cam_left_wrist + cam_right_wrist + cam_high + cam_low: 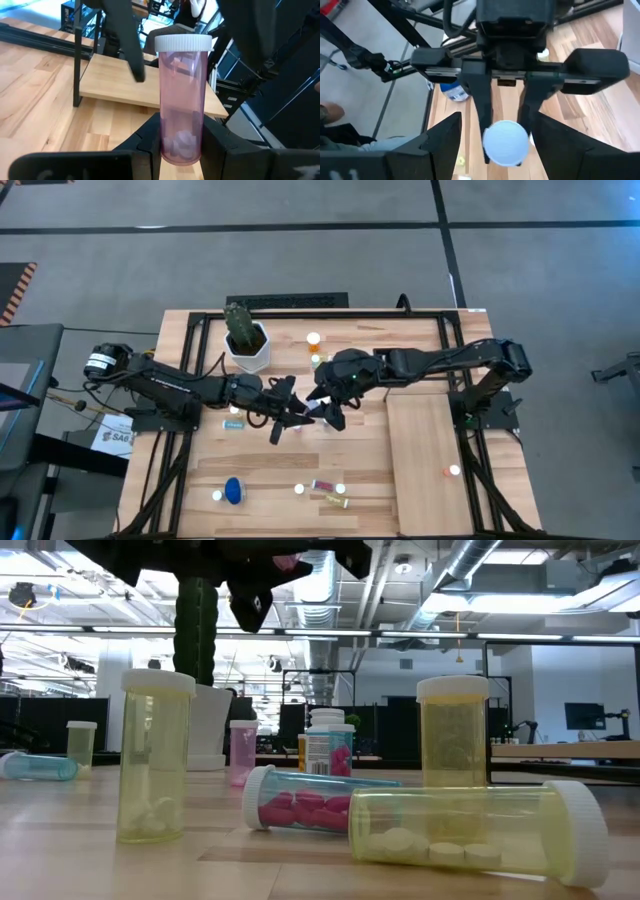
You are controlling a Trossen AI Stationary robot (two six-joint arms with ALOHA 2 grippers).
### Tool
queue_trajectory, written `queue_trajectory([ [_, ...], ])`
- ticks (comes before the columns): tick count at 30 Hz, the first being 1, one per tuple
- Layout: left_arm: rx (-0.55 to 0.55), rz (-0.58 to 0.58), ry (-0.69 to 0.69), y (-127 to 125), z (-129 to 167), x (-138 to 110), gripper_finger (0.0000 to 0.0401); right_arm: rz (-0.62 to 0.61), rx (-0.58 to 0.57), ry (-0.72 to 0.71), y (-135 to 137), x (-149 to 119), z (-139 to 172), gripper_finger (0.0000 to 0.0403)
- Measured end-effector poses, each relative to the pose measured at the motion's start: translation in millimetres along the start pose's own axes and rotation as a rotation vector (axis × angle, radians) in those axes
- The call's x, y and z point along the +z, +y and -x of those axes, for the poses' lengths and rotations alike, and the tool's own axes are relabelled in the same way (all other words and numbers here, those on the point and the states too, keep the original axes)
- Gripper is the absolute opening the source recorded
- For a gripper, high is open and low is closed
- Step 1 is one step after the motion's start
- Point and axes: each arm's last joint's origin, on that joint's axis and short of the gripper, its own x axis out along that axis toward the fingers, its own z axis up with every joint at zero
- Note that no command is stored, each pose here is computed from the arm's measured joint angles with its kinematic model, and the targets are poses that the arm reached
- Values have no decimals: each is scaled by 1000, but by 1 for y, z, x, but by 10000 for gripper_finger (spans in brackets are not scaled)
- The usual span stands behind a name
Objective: Pick and place medicine bottles onto shelf by color
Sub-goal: Put the top pink pill bottle on the shelf
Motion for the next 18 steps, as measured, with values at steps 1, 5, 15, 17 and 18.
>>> queue_trajectory([
  [1, 1, 0, 4, 0, 0, 0, 75, 0, -1, 2, 0, 0, 0, 259],
  [5, 3, 1, 5, 0, 0, -1, 75, -2, -5, 12, 0, -1, -1, 240],
  [15, 7, 0, 3, 0, 0, 0, 75, -12, -17, 34, -1, -4, 0, 141],
  [17, 9, 1, 3, 0, 0, 0, 75, -12, -17, 34, -1, -4, 0, 129],
  [18, 9, 1, 3, 0, 0, 0, 75, -12, -17, 34, -1, -4, 0, 125],
])
